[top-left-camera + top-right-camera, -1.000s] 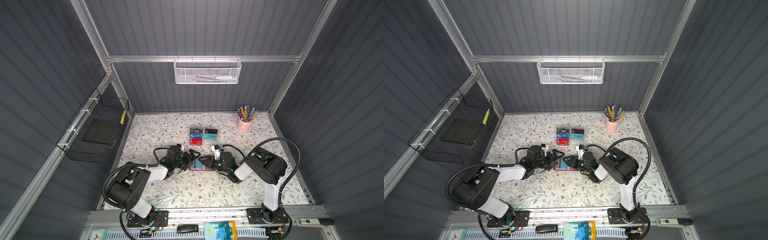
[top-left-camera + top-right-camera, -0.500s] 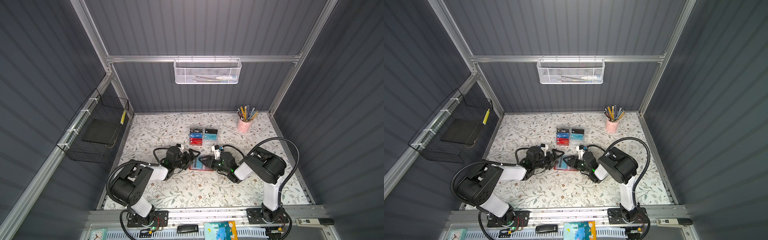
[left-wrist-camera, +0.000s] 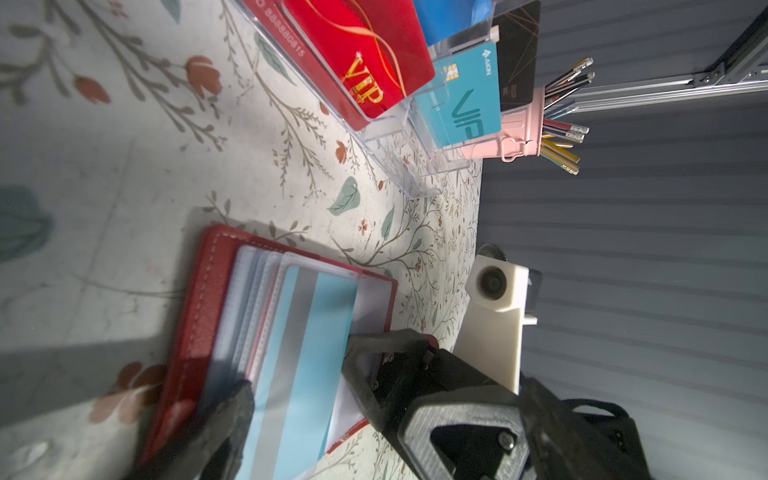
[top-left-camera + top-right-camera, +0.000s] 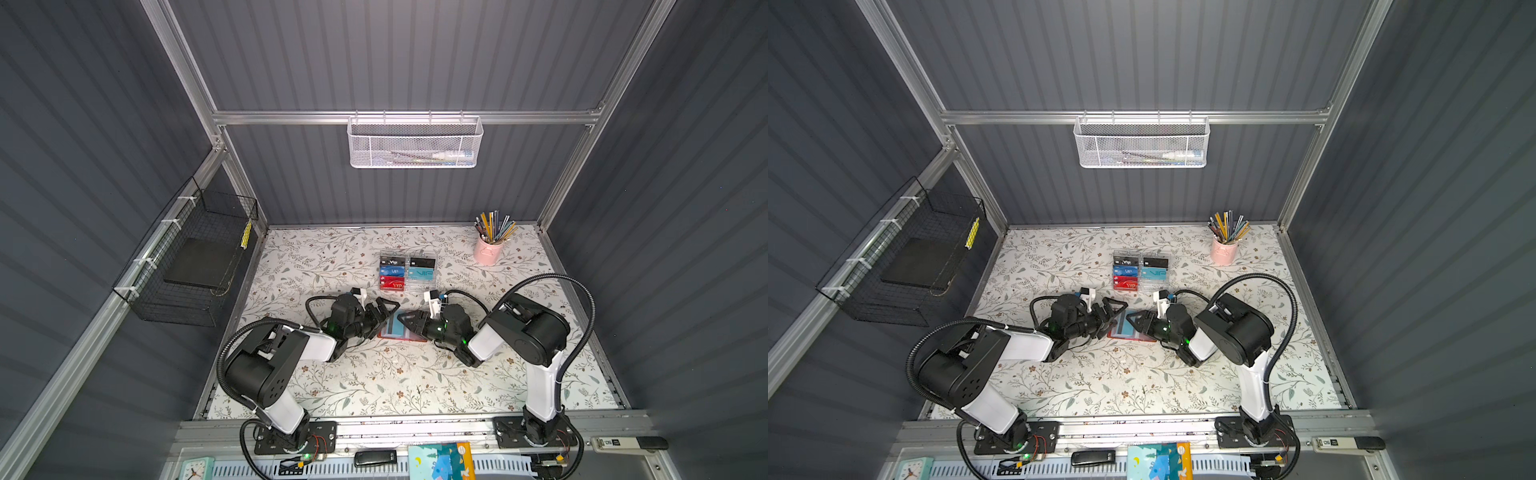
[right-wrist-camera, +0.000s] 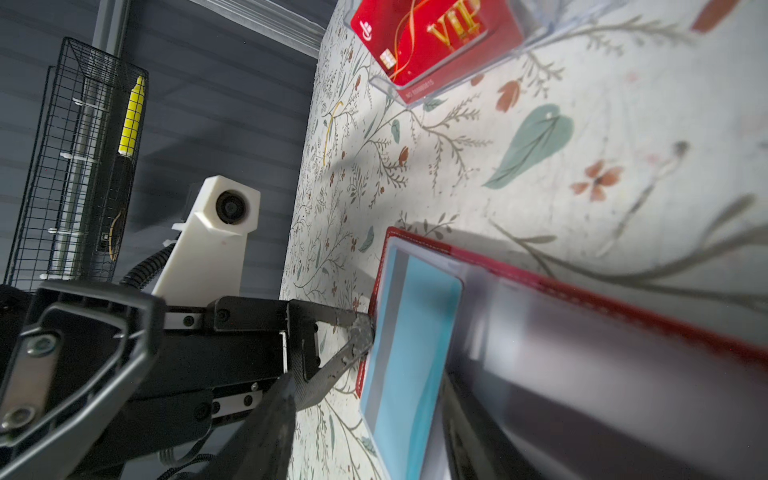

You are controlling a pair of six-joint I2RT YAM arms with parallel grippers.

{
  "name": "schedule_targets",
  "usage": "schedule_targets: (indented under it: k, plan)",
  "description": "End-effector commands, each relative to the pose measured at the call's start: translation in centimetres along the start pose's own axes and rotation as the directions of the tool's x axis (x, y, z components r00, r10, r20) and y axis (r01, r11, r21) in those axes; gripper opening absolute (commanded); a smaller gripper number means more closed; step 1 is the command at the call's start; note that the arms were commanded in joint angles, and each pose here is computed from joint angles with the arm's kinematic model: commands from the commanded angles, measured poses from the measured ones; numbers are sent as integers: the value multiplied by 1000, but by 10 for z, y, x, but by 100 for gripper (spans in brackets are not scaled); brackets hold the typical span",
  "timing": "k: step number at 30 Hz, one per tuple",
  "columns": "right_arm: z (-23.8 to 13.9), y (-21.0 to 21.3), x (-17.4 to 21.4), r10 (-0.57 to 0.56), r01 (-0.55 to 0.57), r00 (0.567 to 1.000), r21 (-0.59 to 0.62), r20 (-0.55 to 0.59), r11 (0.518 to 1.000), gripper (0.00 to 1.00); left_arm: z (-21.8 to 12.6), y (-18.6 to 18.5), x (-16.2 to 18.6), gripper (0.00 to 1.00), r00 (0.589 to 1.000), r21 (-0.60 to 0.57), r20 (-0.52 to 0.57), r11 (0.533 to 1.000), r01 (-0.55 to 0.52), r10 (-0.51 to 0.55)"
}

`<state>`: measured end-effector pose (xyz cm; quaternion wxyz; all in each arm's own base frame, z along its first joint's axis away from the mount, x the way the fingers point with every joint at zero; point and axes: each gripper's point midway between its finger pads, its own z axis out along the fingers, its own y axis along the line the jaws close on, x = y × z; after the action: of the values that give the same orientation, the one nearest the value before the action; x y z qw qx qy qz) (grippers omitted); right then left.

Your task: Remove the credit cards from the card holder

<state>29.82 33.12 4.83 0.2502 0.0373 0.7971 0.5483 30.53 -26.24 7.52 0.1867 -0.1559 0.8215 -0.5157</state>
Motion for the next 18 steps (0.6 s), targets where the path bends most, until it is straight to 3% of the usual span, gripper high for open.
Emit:
schedule_targets:
  k: [1,11,18]
  plan:
    - [-4,-25,22,15,-7,998,109,-67,994,57,0,32,19,100,996,-86,-60,995,56,-62]
    - [-3,-28,30,13,-2,996,129,-85,992,57,1,32,19,100,996,-85,-57,995,59,-64]
    - [-7,-21,34,25,-18,996,86,-85,996,49,0,33,20,100,996,-87,-58,995,58,-63]
